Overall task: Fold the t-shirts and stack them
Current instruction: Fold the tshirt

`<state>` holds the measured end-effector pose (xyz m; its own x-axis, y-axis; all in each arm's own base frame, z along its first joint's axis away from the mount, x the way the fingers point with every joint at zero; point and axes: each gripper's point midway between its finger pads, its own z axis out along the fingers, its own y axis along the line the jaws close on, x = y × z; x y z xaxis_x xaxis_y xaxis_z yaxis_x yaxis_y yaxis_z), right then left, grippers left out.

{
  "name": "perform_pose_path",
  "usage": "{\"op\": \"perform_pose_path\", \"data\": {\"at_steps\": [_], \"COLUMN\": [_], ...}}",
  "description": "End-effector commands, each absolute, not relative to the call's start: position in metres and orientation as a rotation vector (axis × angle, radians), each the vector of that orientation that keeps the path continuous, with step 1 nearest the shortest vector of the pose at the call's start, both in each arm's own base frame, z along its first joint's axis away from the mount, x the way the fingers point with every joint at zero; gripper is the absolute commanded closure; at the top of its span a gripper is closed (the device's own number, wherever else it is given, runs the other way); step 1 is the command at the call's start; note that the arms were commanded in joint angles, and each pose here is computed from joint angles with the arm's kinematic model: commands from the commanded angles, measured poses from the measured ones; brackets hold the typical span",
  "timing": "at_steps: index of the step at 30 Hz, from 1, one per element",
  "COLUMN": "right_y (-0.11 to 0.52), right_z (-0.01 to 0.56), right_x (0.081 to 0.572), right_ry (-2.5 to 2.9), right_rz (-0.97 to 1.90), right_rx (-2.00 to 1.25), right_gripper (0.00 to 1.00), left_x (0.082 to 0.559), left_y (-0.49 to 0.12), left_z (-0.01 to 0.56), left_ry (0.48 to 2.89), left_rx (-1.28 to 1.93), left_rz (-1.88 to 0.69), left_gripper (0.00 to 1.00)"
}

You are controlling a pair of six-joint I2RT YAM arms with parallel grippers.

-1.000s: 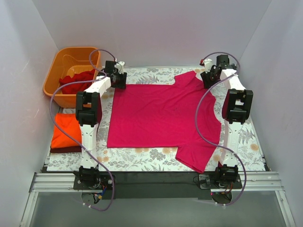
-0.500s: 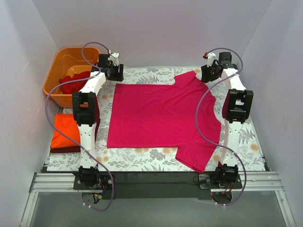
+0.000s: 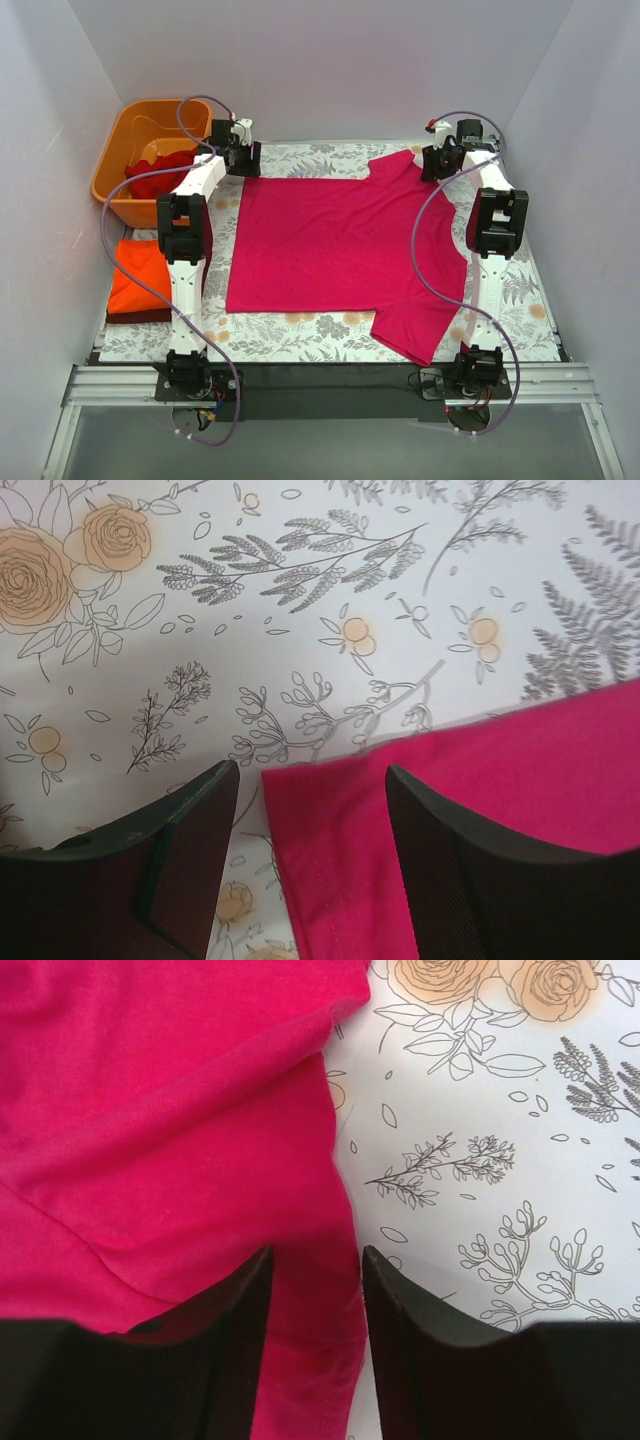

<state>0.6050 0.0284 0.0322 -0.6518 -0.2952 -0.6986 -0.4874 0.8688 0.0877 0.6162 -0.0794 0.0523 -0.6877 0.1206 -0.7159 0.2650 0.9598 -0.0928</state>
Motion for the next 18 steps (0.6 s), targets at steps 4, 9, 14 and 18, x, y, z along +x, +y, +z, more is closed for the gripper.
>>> {"op": "perform_pose_path", "data": {"at_steps": [4,9,14,18], "right_y": [0.040,0.044,0.045,0.046], "right_z": [0.048,0.050,0.050,0.051], "right_x": [0.611,0.609,0.608,0.607], "right_ry": [2.244,2.231,2.226,2.224], "right_rz": [0.396,0.419,0.424,0.429], "right_rx": [-0.614,-0.636,-0.647,-0.651], "right_gripper": [0.70,0.90,0.99,0.99], "left_x": [0.625,0.626,0.618,0.609], "left_y": [-0.062,-0.055,-0.063,-0.079], "left_z": [0.049,0.043,0.038,0.042], "left_ry": [2.339,2.340,2.362,2.346], "left_rx": [0.250,0.266,0.291,0.334], "left_rz": [-0.153,-0.138,-0.223,-0.338], "left_gripper": [0.42,0.44,0.52,0.58]}}
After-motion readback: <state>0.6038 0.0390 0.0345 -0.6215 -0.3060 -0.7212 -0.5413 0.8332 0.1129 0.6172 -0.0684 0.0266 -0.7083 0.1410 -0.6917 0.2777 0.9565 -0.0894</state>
